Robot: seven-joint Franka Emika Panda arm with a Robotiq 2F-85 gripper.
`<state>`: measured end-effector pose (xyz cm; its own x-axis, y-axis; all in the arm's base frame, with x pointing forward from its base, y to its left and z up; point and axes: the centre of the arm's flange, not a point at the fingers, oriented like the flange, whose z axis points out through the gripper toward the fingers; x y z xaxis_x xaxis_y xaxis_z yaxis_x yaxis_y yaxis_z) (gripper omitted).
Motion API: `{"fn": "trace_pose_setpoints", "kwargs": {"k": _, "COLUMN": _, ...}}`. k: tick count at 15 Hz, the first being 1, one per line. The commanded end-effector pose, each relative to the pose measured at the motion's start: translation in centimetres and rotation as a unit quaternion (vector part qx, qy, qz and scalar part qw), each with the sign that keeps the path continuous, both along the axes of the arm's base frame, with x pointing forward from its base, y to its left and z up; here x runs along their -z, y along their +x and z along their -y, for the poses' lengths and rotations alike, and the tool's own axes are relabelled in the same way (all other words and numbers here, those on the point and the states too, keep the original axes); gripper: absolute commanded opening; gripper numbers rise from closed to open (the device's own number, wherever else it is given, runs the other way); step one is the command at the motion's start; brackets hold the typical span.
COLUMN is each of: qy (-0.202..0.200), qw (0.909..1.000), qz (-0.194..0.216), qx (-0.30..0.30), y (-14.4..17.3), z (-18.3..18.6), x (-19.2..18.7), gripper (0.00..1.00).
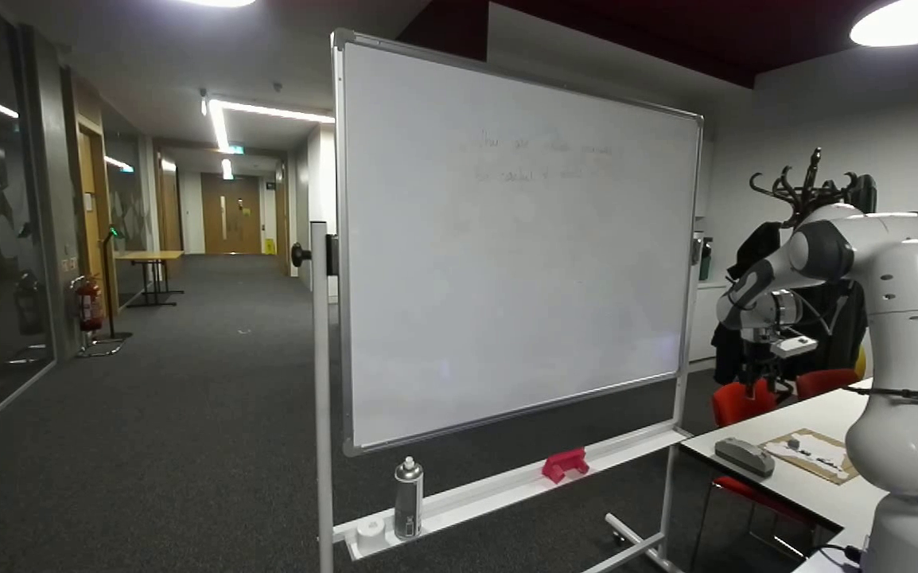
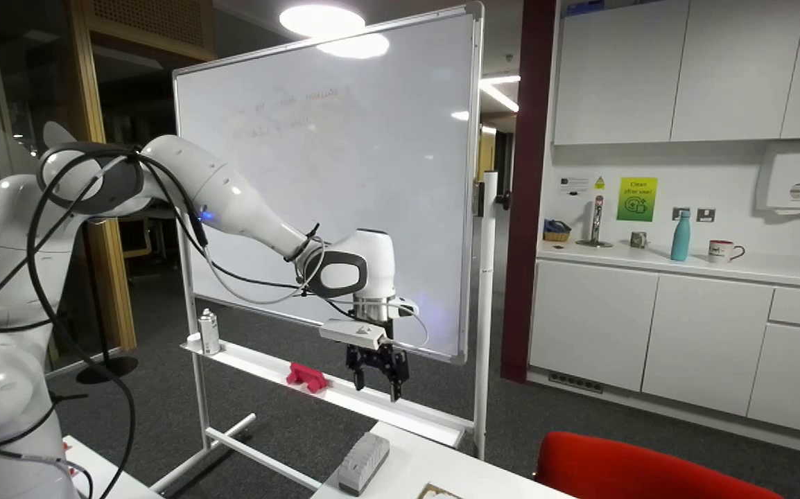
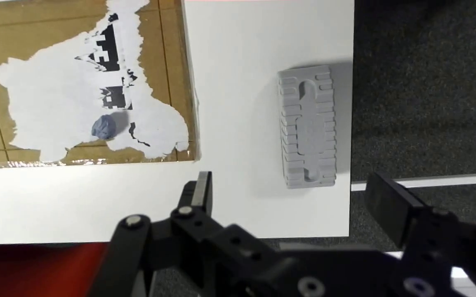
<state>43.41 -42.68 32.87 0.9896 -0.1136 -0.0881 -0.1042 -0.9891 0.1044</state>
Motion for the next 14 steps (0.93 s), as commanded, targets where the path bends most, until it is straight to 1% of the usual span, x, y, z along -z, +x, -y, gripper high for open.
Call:
{"fn": "trace_pose_setpoints", "kwargs": {"k": 1, "qy": 0.002, "qw": 1.0, "qz": -0.001, "qx": -0.001, "y": 0.1, "z": -0.1, "x": 0.2, "gripper": 1.0}}
{"fn": "trace_pose_setpoints", "kwargs": {"k": 5, "qy": 0.004, "qw": 1.0, "qz": -0.002, "qx": -0.003, "y": 0.2, "z": -0.2, "x": 0.5, "gripper": 1.0}}
{"fn": "trace_pose_setpoints", "kwargs": {"k": 6, "qy": 0.002, "qw": 1.0, "qz": 0.003, "qx": -0.002, "y": 0.2, "z": -0.4, "x": 0.3, "gripper": 1.0}}
{"fn": "trace_pose_setpoints", "kwargs": {"k": 7, "qy": -0.001, "qw": 0.9999, "qz": 0.002, "qx": -0.011, "y": 0.3, "z": -0.7, "x": 0.7, "gripper": 1.0}}
{"fn": "trace_pose_setpoints", "kwargs": {"k": 11, "qy": -0.022, "qw": 0.9994, "qz": -0.005, "qx": -0.027, "y": 0.7, "z": -1.2, "x": 4.7, "gripper": 1.0}}
{"fn": "trace_pose_setpoints", "kwargs": {"k": 14, "qy": -0.028, "qw": 0.9989, "qz": -0.013, "qx": -0.035, "y": 0.6, "z": -1.1, "x": 7.9, "gripper": 1.0}}
